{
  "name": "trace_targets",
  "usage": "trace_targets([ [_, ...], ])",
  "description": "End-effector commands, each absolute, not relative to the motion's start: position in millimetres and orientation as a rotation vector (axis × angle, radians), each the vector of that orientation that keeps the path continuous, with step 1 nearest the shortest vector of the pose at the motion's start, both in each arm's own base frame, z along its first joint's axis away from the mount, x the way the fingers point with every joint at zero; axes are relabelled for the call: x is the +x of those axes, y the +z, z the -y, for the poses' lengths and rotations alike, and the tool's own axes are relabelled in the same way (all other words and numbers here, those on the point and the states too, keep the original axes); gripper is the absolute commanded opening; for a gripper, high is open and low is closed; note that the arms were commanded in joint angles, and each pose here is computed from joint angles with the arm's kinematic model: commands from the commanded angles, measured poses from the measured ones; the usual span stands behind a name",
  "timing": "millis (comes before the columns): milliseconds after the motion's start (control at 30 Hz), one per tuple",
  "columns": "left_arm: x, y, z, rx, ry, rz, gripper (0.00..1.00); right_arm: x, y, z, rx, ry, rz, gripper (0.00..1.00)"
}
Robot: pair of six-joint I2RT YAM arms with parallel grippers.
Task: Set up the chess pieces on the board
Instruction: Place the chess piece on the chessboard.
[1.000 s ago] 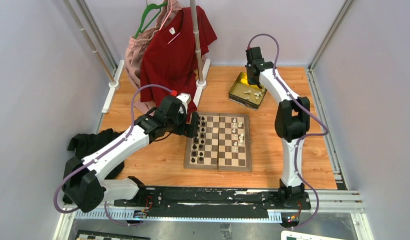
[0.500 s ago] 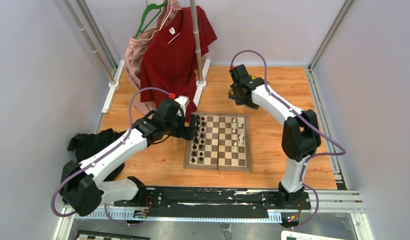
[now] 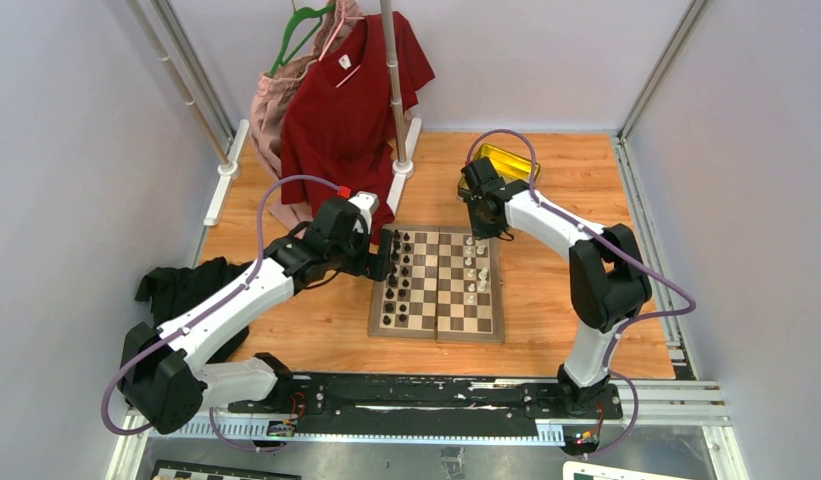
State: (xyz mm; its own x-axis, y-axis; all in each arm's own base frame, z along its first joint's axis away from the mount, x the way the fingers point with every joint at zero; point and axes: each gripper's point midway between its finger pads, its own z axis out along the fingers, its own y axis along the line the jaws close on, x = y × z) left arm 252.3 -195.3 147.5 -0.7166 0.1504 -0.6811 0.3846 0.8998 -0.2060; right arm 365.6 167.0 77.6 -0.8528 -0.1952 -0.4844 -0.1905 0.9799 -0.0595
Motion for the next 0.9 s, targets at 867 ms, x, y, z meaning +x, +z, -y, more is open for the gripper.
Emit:
trace_targets([
  [867, 259, 144, 200, 0.398, -0.426, -2.381, 0.98, 371, 49, -165, -0.217, 0.033, -2.619, 0.0],
])
